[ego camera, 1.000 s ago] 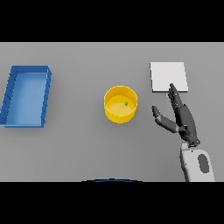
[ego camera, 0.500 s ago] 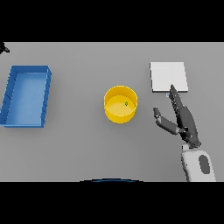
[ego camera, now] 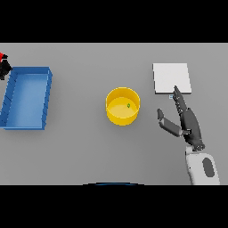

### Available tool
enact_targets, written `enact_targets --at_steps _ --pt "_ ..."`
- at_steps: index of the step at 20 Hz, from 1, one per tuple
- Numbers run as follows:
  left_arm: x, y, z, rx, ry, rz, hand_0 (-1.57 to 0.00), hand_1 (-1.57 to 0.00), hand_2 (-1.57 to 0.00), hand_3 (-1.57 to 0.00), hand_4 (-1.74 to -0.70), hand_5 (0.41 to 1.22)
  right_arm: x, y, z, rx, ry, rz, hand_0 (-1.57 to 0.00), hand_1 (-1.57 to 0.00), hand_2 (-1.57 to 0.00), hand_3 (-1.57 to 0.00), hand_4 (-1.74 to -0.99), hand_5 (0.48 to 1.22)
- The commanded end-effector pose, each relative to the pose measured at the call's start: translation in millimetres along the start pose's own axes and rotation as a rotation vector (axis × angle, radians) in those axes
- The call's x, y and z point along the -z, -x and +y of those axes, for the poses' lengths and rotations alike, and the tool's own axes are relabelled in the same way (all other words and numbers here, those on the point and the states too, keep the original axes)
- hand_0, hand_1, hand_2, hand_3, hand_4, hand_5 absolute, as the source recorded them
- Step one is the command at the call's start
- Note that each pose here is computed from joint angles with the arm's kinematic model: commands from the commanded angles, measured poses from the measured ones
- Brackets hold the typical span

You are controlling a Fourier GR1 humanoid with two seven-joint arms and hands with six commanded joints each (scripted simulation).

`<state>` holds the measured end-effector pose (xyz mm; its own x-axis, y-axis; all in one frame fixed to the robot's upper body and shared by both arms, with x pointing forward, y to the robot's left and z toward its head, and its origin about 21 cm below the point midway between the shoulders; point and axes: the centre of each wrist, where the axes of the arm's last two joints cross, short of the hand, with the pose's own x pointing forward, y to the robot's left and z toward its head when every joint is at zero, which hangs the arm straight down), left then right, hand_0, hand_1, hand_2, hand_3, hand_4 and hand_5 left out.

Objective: Pick up the red beaker and tilt it to pour out 1 green nut into yellow bowl. Pick up the yellow bowl and place it on the metallic measuring scale.

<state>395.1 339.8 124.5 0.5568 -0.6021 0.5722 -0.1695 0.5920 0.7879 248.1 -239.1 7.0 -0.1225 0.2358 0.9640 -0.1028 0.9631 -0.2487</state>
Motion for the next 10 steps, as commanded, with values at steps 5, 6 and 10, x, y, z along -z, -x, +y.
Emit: enact_targets --at_steps 5,6,10 --pt "-14.7 8.3 -6.4 0.011 0.108 -0.030 -1.57 -1.52 -1.41 -0.85 -1.13 0.779 -0.3 0.1 4.6 -0.002 -0.015 -0.004 0.00 0.00 0.00 0.00 -1.325 0.731" --pt "-19.8 7.5 -2.6 -0.012 0.145 -0.050 -1.44 -1.29 -1.16 -0.71 -1.05 0.757 -0.2 1.1 1.9 -0.005 -0.010 -0.002 0.00 0.00 0.00 0.00 -1.320 0.731" --pt "-29.3 4.4 5.1 0.007 0.242 -0.084 -0.63 -0.53 -0.48 -0.30 -0.85 0.688 -2.2 1.9 4.2 0.000 -0.014 -0.001 0.00 0.00 0.00 0.00 -1.321 0.725"
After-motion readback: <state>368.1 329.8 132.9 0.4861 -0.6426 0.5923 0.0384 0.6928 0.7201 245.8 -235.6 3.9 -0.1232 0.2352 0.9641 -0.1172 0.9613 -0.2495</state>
